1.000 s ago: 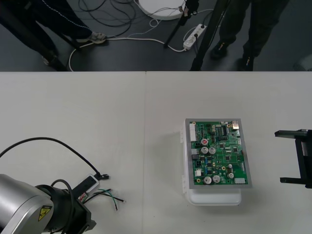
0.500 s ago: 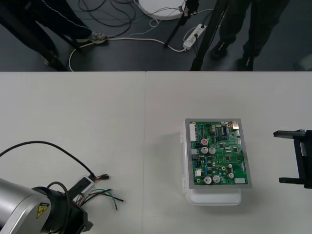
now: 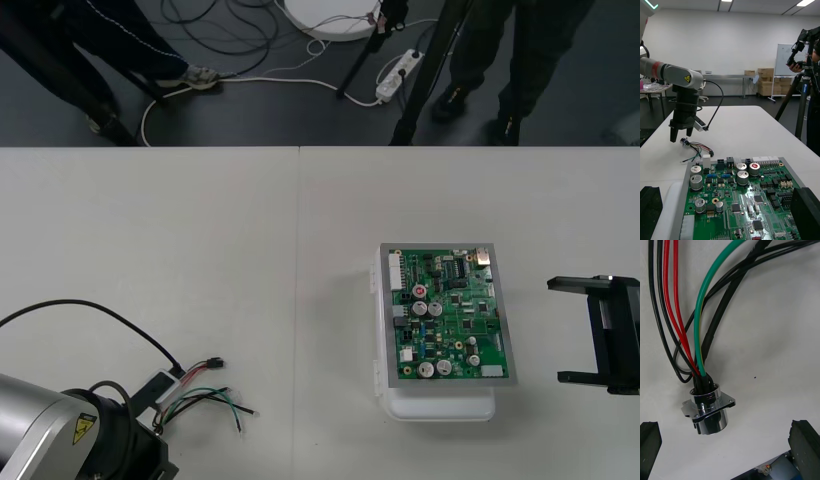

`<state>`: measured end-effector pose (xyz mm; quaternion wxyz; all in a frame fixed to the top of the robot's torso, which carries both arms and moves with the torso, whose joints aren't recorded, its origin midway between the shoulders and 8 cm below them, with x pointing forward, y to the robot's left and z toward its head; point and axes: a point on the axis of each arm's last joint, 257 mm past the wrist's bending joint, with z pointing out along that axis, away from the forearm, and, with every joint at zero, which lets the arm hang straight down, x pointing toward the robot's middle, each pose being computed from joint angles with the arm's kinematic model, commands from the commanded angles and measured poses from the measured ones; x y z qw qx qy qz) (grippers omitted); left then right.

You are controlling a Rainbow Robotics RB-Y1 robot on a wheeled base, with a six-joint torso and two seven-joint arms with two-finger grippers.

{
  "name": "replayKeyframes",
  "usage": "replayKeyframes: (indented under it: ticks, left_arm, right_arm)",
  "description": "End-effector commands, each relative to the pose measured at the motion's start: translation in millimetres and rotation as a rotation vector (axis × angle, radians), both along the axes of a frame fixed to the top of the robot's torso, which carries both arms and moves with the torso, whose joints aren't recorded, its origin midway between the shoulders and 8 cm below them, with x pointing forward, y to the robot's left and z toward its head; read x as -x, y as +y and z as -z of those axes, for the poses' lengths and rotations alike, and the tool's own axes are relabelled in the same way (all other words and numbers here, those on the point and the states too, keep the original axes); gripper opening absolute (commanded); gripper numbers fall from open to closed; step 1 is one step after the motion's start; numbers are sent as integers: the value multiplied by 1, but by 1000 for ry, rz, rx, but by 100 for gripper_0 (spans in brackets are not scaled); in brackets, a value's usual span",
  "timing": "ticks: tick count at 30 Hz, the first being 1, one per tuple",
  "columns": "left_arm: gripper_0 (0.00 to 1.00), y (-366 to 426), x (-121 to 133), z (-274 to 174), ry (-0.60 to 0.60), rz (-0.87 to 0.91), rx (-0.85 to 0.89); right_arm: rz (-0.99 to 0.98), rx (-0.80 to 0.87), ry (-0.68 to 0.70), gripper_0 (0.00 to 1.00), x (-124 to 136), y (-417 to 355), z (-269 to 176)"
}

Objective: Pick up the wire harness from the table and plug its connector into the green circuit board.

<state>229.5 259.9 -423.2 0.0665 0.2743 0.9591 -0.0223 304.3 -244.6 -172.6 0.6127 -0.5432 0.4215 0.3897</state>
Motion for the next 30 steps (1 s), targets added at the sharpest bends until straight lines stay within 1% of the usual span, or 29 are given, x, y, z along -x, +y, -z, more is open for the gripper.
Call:
replayKeyframes:
  ticks: [1, 10, 30]
  left_arm:
    - [100, 4, -1, 1, 25, -20, -8]
    - [100, -1, -9, 4, 25, -16, 4]
    - [100, -4, -16, 6, 27, -19, 9]
  right_arm:
    - [18, -24, 82, 100, 1, -4, 5]
    - [24, -23, 96, 100, 2, -5, 9]
    - [47, -34, 97, 100, -1, -9, 9]
